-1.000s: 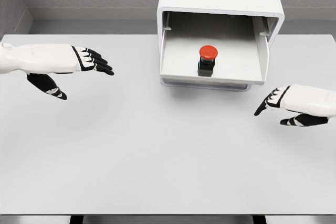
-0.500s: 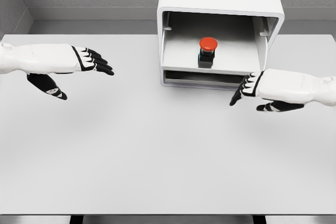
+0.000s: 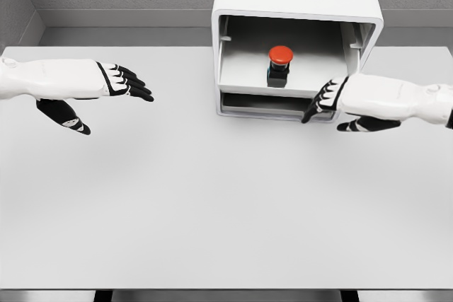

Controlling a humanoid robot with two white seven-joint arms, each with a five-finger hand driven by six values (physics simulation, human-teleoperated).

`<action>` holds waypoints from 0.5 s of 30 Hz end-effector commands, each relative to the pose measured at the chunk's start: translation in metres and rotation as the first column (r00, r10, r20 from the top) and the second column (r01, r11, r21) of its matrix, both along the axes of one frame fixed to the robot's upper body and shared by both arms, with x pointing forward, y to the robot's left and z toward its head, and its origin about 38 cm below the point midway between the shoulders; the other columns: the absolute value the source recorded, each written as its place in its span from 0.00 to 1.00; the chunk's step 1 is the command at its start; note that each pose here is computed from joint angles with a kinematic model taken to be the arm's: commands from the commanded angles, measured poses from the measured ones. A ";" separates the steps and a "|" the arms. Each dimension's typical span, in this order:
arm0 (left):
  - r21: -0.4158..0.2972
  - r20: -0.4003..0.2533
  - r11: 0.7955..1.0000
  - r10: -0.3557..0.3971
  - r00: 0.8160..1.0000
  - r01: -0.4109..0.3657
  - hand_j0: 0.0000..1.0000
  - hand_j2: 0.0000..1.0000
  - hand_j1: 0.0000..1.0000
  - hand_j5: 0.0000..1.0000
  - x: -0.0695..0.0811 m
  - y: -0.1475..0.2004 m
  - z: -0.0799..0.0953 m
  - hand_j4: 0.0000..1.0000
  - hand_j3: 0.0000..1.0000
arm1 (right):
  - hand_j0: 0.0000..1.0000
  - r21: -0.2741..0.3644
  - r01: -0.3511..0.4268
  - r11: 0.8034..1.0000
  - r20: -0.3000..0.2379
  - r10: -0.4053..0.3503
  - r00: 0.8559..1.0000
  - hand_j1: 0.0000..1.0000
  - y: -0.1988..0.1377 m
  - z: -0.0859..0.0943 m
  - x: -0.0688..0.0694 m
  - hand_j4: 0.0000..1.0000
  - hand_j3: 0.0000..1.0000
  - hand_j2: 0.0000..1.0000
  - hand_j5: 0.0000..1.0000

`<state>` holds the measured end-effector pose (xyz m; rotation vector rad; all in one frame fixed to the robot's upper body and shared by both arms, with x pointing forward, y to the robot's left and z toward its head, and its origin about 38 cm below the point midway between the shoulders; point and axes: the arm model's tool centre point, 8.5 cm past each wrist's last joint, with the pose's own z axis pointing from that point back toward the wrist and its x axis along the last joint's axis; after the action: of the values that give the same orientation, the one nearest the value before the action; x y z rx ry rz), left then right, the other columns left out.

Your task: Slide open multi-storey tabletop storage cabinets and put open load switch and slide close multi-storey tabletop storage cabinets

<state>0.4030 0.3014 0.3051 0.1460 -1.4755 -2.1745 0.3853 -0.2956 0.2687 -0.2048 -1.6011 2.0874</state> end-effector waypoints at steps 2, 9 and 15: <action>-0.006 -0.002 1.000 0.004 1.000 -0.004 1.00 1.00 1.00 1.00 0.000 0.000 0.001 1.00 1.00 | 0.72 0.003 -0.007 1.000 -0.024 0.007 1.000 0.72 0.004 -0.008 0.000 0.72 0.72 0.72 0.72; -0.006 -0.004 1.000 0.002 1.000 -0.002 1.00 1.00 1.00 1.00 0.000 0.000 0.000 1.00 1.00 | 0.72 -0.008 -0.011 1.000 -0.046 0.011 0.999 0.72 0.011 -0.019 0.009 0.72 0.72 0.72 0.72; -0.006 -0.004 1.000 0.004 1.000 -0.004 1.00 1.00 1.00 1.00 0.000 0.000 0.000 1.00 1.00 | 0.72 0.000 0.007 1.000 -0.051 -0.007 0.999 0.72 0.009 -0.020 0.014 0.72 0.72 0.72 0.72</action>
<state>0.4028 0.3014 0.3045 0.1443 -1.4747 -2.1742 0.3984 -0.2857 0.2512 -0.1632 -1.5720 2.0861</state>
